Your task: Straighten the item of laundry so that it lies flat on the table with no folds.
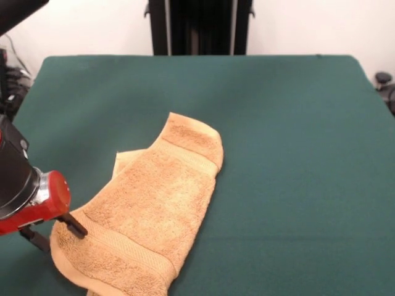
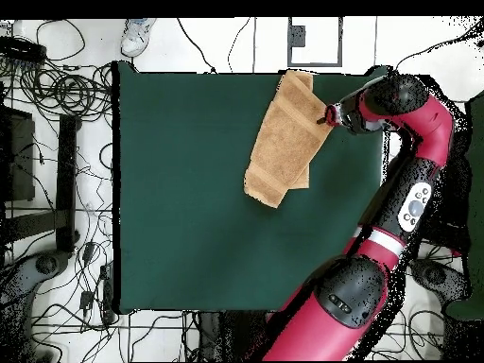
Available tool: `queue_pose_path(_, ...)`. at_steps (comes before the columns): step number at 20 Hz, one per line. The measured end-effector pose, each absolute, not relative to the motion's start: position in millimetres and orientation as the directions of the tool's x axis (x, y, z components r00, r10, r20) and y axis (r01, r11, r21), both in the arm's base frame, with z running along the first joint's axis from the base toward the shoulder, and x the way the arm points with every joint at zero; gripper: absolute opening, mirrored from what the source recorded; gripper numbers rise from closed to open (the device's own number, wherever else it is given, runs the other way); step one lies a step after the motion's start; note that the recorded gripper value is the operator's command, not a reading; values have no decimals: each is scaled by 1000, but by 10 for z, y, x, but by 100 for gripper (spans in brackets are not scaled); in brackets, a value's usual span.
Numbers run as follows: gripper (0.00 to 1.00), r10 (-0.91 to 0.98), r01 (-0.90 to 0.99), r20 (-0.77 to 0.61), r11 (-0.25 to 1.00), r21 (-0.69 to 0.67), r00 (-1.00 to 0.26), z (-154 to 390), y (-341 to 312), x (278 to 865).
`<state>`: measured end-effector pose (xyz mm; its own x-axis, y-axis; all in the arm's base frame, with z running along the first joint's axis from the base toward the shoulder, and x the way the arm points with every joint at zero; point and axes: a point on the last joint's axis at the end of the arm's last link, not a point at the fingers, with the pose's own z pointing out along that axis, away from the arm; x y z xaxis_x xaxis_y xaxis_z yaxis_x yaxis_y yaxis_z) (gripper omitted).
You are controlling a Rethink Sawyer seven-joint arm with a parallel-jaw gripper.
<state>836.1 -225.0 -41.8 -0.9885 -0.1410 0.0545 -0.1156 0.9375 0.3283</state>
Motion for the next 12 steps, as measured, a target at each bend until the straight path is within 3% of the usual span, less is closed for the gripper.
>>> queue_pose_path(8,100,-155,-128,57,934,334,-986,-432,-2163,8369)
queue_pose_path(9,0,-158,-130,58,933,335,-986,-435,-2149,8369)
queue_pose_path(12,0,-160,-131,58,933,336,-985,-438,-2140,8369)
